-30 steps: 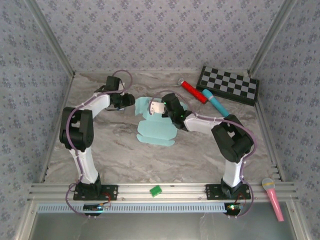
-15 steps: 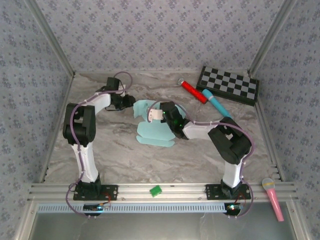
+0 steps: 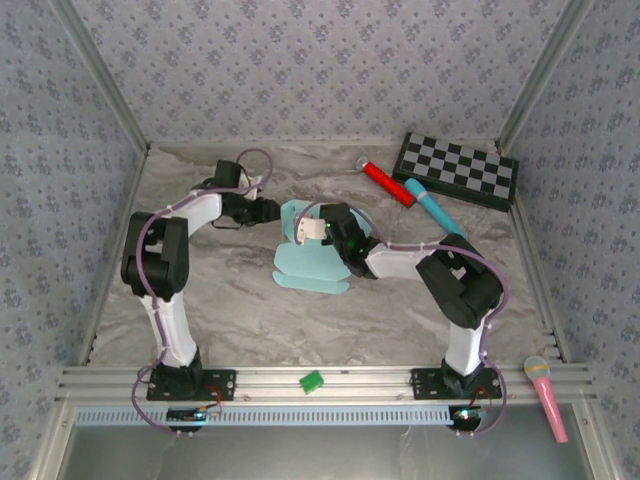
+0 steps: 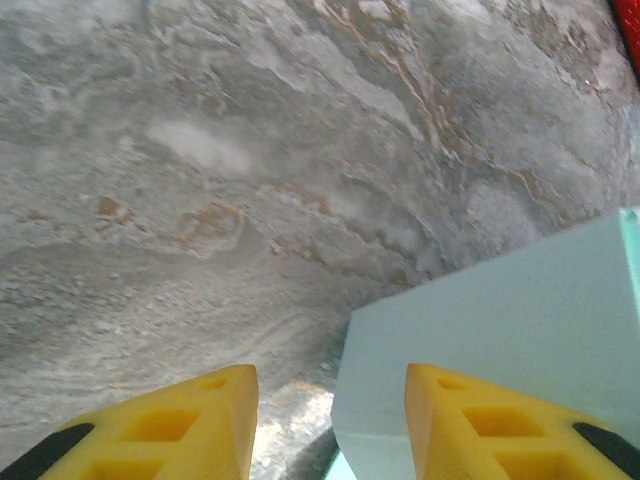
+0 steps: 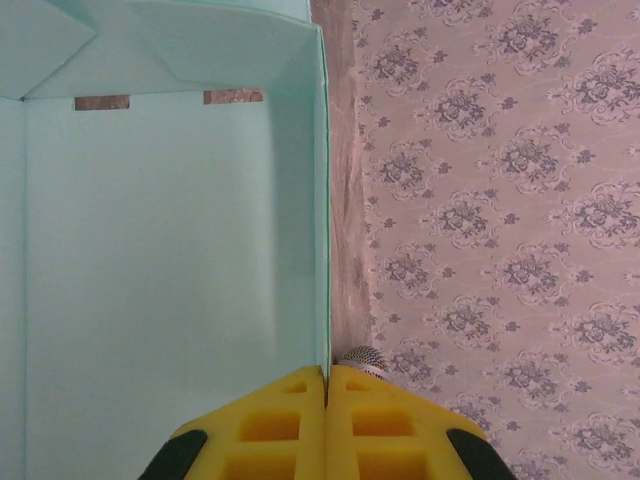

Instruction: Fold the paper box

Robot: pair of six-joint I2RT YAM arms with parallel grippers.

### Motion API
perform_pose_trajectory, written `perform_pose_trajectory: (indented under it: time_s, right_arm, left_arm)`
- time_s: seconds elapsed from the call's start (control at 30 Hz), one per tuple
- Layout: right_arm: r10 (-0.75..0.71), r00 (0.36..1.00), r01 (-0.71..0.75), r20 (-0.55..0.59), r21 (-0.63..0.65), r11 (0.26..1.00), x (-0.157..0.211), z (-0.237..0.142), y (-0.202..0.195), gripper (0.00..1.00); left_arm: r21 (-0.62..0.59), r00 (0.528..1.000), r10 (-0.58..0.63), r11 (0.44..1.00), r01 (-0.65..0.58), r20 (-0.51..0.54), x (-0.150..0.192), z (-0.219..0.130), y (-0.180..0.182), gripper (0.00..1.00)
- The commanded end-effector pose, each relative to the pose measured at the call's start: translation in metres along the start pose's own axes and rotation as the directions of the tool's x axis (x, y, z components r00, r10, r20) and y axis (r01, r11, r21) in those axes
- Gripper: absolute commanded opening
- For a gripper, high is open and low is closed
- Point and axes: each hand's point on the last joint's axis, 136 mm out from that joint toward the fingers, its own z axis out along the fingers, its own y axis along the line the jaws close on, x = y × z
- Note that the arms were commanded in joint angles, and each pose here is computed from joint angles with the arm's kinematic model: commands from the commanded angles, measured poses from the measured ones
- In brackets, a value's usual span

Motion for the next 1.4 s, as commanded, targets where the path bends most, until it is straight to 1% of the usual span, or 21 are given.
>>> perform_pose_trajectory:
  time_s: [0.0, 0.3, 0.57, 0.67, 0.87, 1.0, 1.07, 1.37]
  right_arm:
    - [0.009, 1.0, -0.009, -0.006, 0.002, 1.0, -0.001, -0.001, -0.005, 0.0]
    - [0.008, 1.0, -0.008, -0.008, -0.007, 1.0, -0.001, -0.001, -0.004, 0.0]
    - [0.007, 1.0, -0.007, -0.003, -0.013, 1.0, -0.003, -0.001, -0.003, 0.0]
    - [0.009, 1.0, -0.009, -0.001, -0.012, 1.0, -0.004, -0.001, -0.003, 0.0]
    - [0.007, 1.0, -0.007, 0.011, -0.02, 1.0, -0.007, -0.002, -0.001, 0.0]
    - [0.006, 1.0, -0.005, 0.03, -0.037, 0.999, -0.012, -0.005, 0.005, 0.0]
    - [0.004, 0.999, -0.002, 0.032, -0.042, 0.999, -0.012, -0.006, 0.008, 0.0]
    - [-0.014, 0.998, 0.018, 0.064, -0.062, 0.998, -0.018, -0.013, 0.02, 0.0]
  left_arm:
    - [0.079, 0.998, 0.07, 0.994, -0.07, 0.007, 0.004, -0.011, -0.024, 0.43]
    - [0.132, 0.992, 0.126, 0.983, -0.128, 0.019, 0.017, -0.014, -0.041, 0.43]
    - [0.199, 0.982, 0.176, 0.962, -0.186, 0.064, 0.02, -0.017, -0.054, 0.46]
    - [0.206, 0.977, 0.201, 0.955, -0.212, 0.073, 0.021, -0.015, -0.058, 0.48]
    - [0.184, 0.976, 0.213, 0.958, -0.219, 0.052, 0.024, -0.001, -0.054, 0.5]
    - [0.144, 0.971, 0.234, 0.96, -0.238, 0.044, 0.03, 0.006, -0.051, 0.5]
    - [0.094, 0.971, 0.236, 0.966, -0.239, 0.043, 0.031, 0.01, -0.045, 0.5]
    - [-0.032, 0.965, 0.238, 0.971, -0.236, 0.109, 0.035, 0.013, -0.03, 0.49]
